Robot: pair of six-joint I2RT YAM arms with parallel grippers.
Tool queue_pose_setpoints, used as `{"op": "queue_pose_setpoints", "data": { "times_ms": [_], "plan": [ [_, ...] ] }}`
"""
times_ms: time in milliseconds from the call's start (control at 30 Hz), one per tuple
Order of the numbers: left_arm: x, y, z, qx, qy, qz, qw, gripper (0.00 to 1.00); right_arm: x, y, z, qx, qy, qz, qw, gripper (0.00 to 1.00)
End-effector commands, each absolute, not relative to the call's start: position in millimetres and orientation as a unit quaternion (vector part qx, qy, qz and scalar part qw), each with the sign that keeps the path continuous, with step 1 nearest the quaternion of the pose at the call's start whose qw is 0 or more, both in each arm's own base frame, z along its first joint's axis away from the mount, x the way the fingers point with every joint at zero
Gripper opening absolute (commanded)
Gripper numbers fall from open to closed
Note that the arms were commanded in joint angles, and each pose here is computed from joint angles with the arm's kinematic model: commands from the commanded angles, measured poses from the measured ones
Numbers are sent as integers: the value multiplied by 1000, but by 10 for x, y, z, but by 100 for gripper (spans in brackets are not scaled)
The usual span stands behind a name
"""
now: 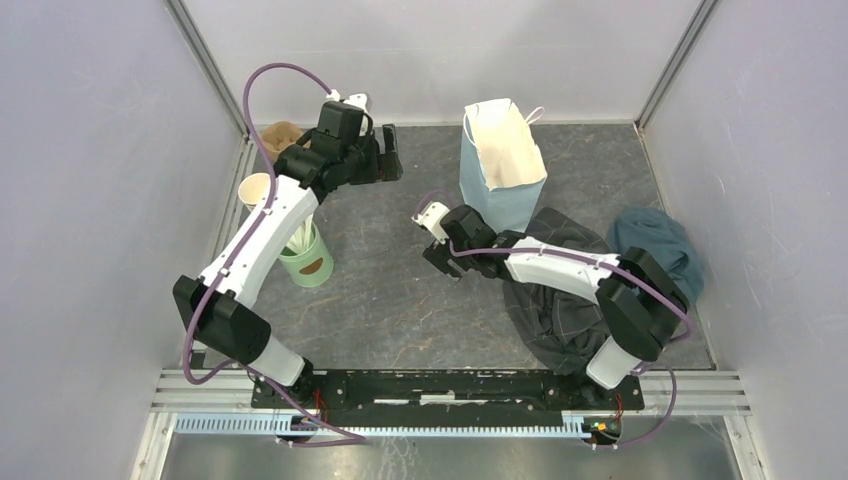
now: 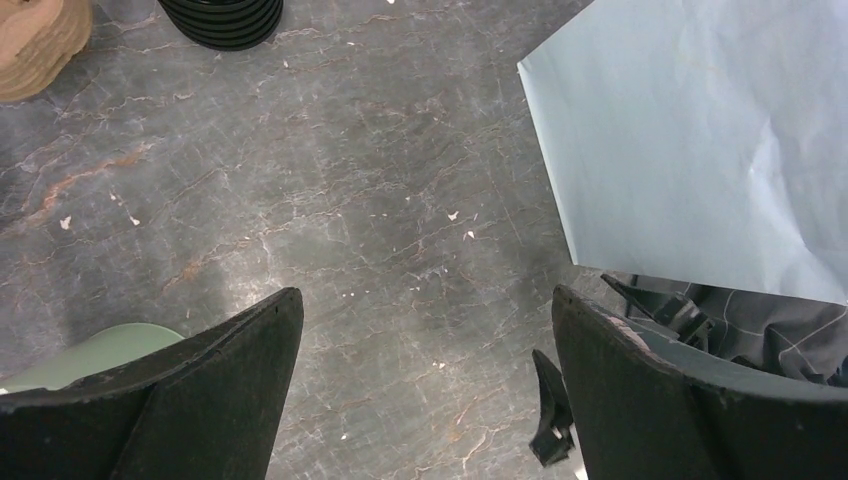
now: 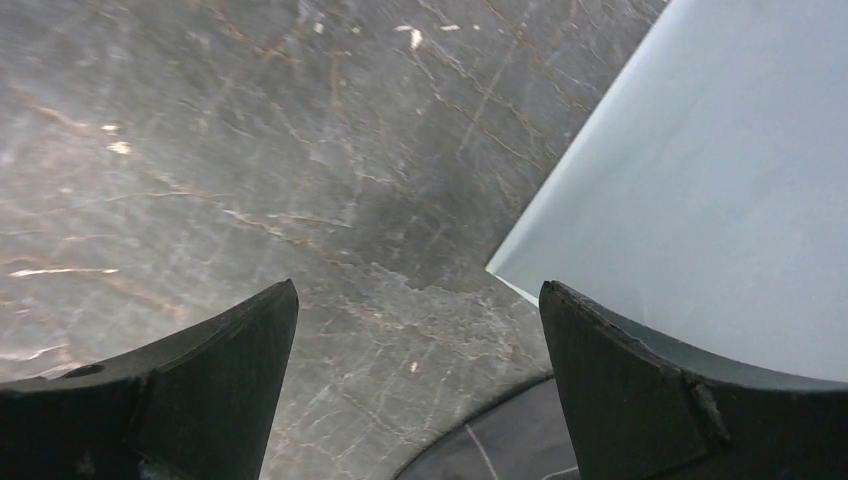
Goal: Pack the takeout coffee
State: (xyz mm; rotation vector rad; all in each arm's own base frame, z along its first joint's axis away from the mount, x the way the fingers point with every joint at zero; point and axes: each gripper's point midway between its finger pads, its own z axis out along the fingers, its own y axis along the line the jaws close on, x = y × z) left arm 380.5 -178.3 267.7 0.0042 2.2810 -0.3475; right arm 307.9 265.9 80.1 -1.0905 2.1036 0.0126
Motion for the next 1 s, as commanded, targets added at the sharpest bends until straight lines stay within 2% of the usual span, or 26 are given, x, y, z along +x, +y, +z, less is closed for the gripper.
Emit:
{"op": "queue_pose_setpoints", "data": {
  "times_ms": [0,433,600,700,800,967],
  "plan": [
    [3755,-1738,2988,-14,891,-145,430,100,3464,2566,1023,-393,813,-64,425,98],
    [3820,-1708,2979,-9,896,-126,425,100,3934,2199,897,-349,834,-123,409,98],
    [3920,-1508,3056,-36,897,-94,431,100,3908,2370,1052,-355,837,-76,409,98],
    [3968,-1140,3142,-78,896,-63,433,100,3735,2638,1295,-366,832,17,416,98],
    [3985,-515,3217,-151,887,-20,437,100,3477,2838,1512,-369,830,105,406,98],
    [3835,534,3170,-293,859,43,418,100,3098,2918,1685,-382,821,181,384,98]
  ]
}}
